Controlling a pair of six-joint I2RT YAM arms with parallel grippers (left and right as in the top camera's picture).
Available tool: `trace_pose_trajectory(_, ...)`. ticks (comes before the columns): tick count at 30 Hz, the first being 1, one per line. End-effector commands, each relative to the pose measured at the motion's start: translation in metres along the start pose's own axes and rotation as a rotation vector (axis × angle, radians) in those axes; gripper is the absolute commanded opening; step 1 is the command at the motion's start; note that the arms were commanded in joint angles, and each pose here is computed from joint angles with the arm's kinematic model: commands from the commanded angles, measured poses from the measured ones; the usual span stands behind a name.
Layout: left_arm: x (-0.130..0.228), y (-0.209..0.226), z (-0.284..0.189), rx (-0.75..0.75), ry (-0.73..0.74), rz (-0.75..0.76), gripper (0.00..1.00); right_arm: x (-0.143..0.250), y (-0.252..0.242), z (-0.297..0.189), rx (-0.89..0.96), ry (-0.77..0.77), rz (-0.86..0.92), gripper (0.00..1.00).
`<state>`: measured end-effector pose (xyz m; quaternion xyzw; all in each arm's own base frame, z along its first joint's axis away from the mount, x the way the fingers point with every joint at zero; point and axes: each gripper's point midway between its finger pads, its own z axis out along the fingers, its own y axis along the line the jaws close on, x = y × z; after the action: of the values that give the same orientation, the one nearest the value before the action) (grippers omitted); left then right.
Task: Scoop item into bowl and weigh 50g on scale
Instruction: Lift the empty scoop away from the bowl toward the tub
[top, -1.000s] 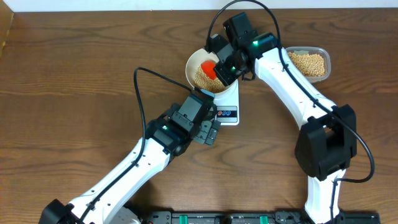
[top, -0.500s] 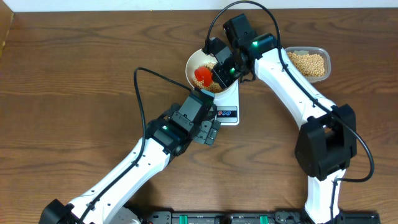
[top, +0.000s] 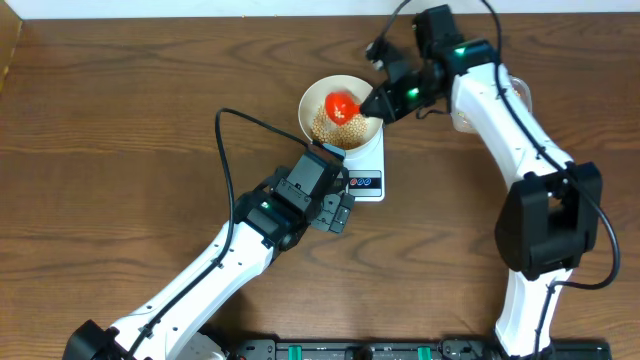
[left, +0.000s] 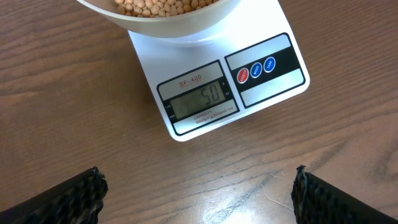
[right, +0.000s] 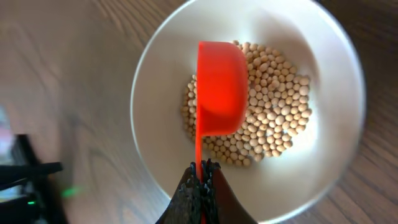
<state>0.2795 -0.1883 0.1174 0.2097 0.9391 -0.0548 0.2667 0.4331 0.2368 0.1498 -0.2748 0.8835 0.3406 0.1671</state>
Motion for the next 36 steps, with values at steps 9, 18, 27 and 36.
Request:
trace_pose_trajectory(9,0.0,0.002,0.0,-0.005,0.002,0.007,0.97,-0.009,0.012,-0.024,-0.17,-0.079,0.021,0.01)
trace_pose_trajectory(18,0.0,0.002,0.0,-0.005,0.003,0.007,0.97,-0.022,0.023,-0.063,-0.137,-0.157,-0.023,0.01)
trace_pose_trajectory(27,0.0,0.002,0.0,-0.005,0.003,0.007,0.97,-0.03,0.036,-0.095,-0.111,-0.216,-0.06,0.01)
trace_pose_trajectory(36,0.0,0.002,0.0,-0.005,0.003,0.007,0.97,-0.021,0.018,-0.111,-0.089,-0.218,0.009,0.01)
